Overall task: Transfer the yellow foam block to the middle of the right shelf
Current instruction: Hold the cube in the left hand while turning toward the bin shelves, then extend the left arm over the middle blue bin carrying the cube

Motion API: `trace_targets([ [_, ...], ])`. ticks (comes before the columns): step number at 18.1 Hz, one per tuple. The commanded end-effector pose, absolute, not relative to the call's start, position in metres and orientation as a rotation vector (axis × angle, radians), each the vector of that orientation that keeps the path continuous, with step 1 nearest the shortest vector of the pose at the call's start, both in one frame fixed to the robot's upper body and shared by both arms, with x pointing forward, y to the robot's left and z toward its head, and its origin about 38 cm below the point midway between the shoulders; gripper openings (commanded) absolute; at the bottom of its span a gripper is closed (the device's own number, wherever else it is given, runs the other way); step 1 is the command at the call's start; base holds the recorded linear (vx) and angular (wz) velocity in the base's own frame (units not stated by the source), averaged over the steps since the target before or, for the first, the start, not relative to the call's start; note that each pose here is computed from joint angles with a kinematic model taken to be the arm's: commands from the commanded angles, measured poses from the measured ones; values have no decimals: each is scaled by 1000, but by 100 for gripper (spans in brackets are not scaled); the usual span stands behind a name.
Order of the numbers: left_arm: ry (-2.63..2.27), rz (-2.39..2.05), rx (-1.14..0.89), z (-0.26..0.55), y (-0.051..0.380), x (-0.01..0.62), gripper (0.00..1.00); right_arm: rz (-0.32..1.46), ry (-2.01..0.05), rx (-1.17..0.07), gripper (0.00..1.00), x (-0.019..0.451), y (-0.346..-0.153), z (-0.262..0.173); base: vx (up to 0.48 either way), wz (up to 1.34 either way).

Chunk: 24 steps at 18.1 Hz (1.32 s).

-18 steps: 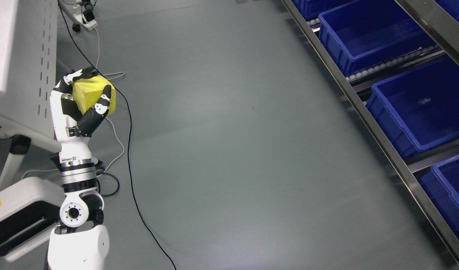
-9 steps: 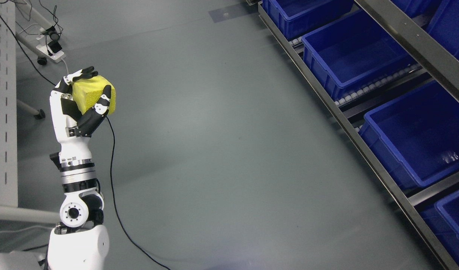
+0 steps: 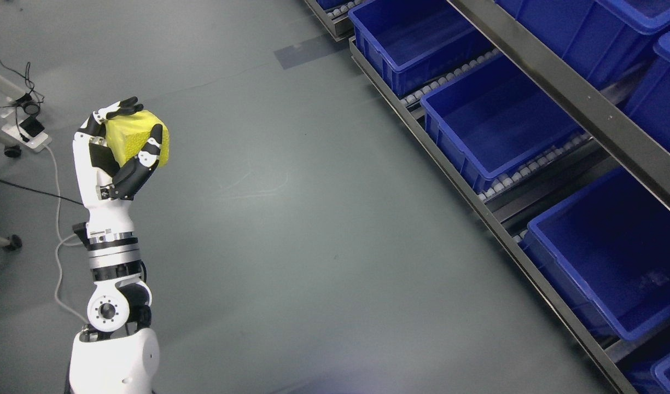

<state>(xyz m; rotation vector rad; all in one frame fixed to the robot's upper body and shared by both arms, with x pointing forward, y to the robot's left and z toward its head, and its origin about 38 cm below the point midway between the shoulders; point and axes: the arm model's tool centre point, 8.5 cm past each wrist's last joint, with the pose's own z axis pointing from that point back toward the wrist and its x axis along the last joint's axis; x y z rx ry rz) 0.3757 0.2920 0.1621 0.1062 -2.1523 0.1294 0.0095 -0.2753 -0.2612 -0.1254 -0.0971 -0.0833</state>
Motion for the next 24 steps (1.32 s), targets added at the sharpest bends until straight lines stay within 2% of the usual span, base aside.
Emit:
trace_targets([
  [1,-2154,109,117,164,296,376,0,-79,-114,-143,100,15,-287,-260,486,-151],
  [18,-2155,100,106,164,292,377,0,-79,-114,-143,100,15,-287,-260,395,-200],
  [24,-2155,12,-15,163,250,380,0,-79,-114,-143,100,15,-287,-260,263,-636],
])
